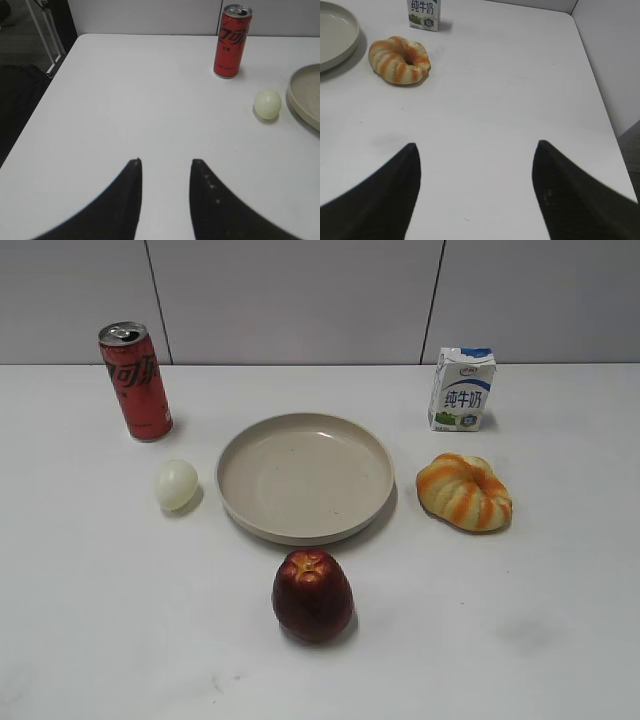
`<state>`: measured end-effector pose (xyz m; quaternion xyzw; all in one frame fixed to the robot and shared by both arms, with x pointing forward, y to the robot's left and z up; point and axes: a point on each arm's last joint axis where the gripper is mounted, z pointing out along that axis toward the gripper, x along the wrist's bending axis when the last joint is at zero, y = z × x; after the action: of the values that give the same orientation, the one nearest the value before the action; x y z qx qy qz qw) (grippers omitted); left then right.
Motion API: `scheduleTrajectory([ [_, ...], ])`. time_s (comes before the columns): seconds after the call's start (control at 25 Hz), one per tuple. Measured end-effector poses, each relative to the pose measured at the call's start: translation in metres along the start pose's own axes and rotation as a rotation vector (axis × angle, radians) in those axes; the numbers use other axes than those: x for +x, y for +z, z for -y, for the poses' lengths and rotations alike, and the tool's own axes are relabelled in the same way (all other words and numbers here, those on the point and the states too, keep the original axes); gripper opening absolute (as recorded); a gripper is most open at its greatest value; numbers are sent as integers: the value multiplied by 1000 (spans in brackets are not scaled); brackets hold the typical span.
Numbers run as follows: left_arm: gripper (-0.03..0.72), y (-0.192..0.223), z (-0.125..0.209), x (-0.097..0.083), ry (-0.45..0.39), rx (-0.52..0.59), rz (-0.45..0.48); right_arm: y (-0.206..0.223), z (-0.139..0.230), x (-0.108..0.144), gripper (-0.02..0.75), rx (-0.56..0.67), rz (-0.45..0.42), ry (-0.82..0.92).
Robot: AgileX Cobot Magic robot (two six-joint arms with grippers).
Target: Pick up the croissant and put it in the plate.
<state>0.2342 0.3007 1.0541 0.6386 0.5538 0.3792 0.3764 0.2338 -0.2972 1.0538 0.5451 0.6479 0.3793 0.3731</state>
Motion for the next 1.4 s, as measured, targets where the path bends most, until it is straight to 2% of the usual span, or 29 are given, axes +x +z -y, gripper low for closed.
scheduleTrajectory([
  [0.76, 231, 0, 0, 0, 0, 0, 0, 1, -3, 0, 526, 4, -1, 36],
  [0.84, 231, 0, 0, 0, 0, 0, 0, 4, -13, -1, 526, -18, -3, 50],
  [0.92, 231, 0, 0, 0, 0, 0, 0, 12, -29, -1, 526, -96, -11, 69],
  [1.08, 231, 0, 0, 0, 0, 0, 0, 48, -53, -5, 524, -208, -2, 90],
  [1.2, 231, 0, 0, 0, 0, 0, 0, 84, -64, -7, 526, -166, 4, 97],
  [1.4, 231, 0, 0, 0, 0, 0, 0, 156, -79, -7, 596, 89, -21, 121],
])
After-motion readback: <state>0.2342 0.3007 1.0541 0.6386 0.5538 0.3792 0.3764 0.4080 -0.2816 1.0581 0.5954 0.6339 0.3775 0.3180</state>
